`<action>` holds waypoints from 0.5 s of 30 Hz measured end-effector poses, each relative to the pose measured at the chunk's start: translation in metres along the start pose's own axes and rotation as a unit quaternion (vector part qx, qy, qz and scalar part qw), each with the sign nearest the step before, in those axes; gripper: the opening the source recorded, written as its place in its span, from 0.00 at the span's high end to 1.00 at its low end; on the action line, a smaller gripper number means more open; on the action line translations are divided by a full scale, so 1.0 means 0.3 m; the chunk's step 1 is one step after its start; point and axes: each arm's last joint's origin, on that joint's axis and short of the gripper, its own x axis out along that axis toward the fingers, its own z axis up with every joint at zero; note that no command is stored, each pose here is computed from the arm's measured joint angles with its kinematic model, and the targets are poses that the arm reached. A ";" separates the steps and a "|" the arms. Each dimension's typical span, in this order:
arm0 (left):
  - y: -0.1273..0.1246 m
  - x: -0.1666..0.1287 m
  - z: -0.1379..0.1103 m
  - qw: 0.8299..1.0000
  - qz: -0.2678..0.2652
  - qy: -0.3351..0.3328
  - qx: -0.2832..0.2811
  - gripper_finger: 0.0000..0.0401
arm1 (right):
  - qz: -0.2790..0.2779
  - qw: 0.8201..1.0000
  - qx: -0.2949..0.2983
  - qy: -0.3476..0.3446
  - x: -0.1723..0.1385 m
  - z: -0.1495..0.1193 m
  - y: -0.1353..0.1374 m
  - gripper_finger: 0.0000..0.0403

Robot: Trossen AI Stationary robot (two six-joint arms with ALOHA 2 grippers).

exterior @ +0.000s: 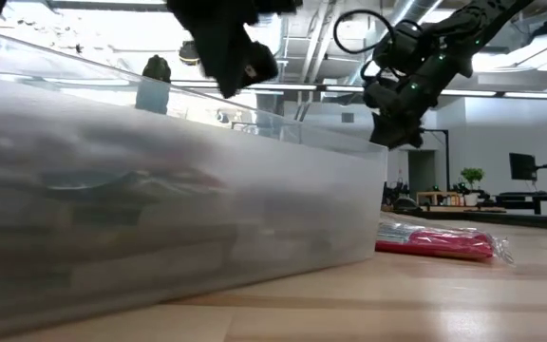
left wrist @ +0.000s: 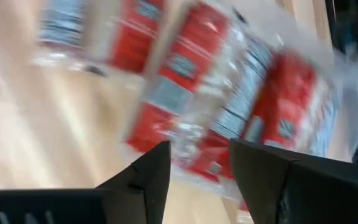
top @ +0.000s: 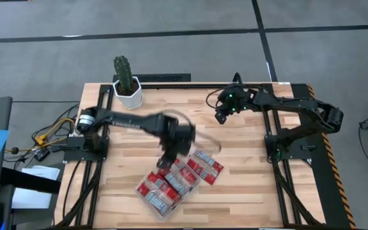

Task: Sort popcorn bags into baskets
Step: Put the red popcorn bag into the transparent bin

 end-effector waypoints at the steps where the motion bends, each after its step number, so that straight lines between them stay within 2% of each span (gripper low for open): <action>1: 0.040 -0.016 -0.002 1.000 0.001 -0.014 -0.020 0.62 | -0.004 1.000 0.006 0.012 0.000 -0.008 -0.002 0.92; 5: 0.198 -0.069 -0.005 0.992 -0.012 -0.093 -0.088 0.62 | -0.021 0.997 0.035 0.060 0.001 -0.063 0.001 0.94; 8: 0.309 -0.090 -0.020 0.979 -0.023 -0.159 -0.127 0.62 | -0.021 0.994 0.061 0.086 0.000 -0.149 0.013 0.95; 12: 0.427 -0.105 -0.062 0.964 -0.009 -0.198 -0.175 0.62 | -0.029 0.990 0.091 0.106 -0.012 -0.287 0.036 0.95; 15: 0.494 -0.065 -0.085 0.955 -0.027 -0.200 -0.219 0.60 | -0.027 0.987 0.121 0.099 -0.023 -0.367 0.063 0.93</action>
